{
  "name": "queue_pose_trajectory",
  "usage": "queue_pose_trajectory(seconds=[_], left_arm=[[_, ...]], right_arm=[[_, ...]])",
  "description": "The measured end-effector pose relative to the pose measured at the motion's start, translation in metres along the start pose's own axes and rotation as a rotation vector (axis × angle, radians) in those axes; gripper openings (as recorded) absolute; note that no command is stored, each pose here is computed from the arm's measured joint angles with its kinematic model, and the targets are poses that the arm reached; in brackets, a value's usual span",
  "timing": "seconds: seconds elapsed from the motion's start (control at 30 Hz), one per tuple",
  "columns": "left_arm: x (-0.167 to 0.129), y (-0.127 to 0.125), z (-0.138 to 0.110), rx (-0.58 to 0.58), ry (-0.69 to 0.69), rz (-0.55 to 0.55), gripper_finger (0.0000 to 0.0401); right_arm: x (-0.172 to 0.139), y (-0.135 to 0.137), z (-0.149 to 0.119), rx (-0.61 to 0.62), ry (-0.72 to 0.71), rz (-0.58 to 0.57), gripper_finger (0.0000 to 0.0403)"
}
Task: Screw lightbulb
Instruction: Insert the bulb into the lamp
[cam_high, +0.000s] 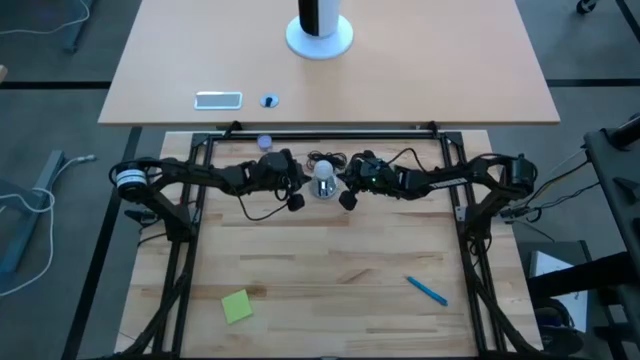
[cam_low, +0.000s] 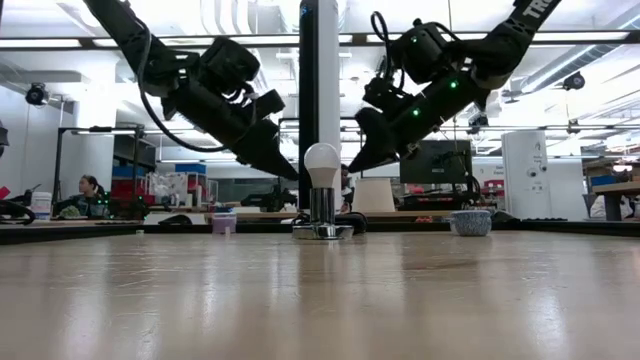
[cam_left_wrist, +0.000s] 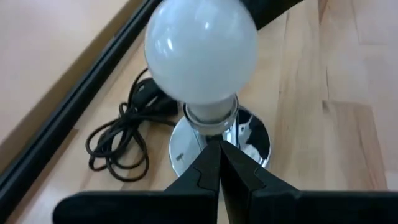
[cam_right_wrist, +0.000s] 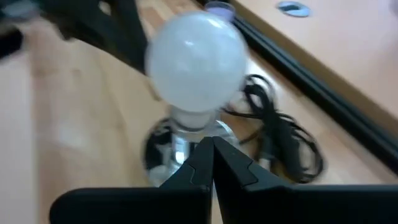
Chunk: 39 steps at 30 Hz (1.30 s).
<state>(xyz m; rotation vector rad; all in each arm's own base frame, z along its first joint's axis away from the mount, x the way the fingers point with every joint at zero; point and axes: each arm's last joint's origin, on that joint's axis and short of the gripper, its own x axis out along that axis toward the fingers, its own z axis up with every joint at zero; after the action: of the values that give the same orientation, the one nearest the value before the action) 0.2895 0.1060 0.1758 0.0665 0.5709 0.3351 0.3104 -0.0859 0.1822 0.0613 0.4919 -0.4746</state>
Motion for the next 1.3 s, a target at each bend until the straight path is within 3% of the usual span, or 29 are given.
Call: queue_pose_trajectory(seconds=[0.23, 0.6, 0.8, 1.0, 1.13, 1.3], left_arm=[[-0.001, 0.001, 0.007, 0.010, -0.073, 0.012, 0.0000], [-0.001, 0.002, 0.009, 0.015, -0.093, 0.025, 0.0000], [-0.001, 0.005, 0.003, -0.026, -0.016, 0.147, 0.0000], [-0.003, 0.002, -0.002, -0.048, 0.043, 0.084, 0.0000], [-0.003, -0.001, 0.006, -0.046, -0.046, -0.013, 0.0000], [-0.003, 0.000, 0.012, -0.031, -0.116, -0.018, 0.0000]], right_arm=[[0.003, -0.008, 0.005, -0.016, -0.050, -0.026, 0.0000], [0.003, -0.005, 0.007, -0.002, -0.073, 0.065, 0.0000], [0.001, -0.002, 0.006, 0.004, -0.060, 0.101, 0.0000], [0.001, -0.006, 0.004, -0.005, -0.030, 0.027, 0.0000], [0.004, -0.011, 0.004, -0.010, -0.041, 0.006, 0.0000], [0.004, -0.011, 0.008, -0.027, -0.060, 0.012, 0.0000]])
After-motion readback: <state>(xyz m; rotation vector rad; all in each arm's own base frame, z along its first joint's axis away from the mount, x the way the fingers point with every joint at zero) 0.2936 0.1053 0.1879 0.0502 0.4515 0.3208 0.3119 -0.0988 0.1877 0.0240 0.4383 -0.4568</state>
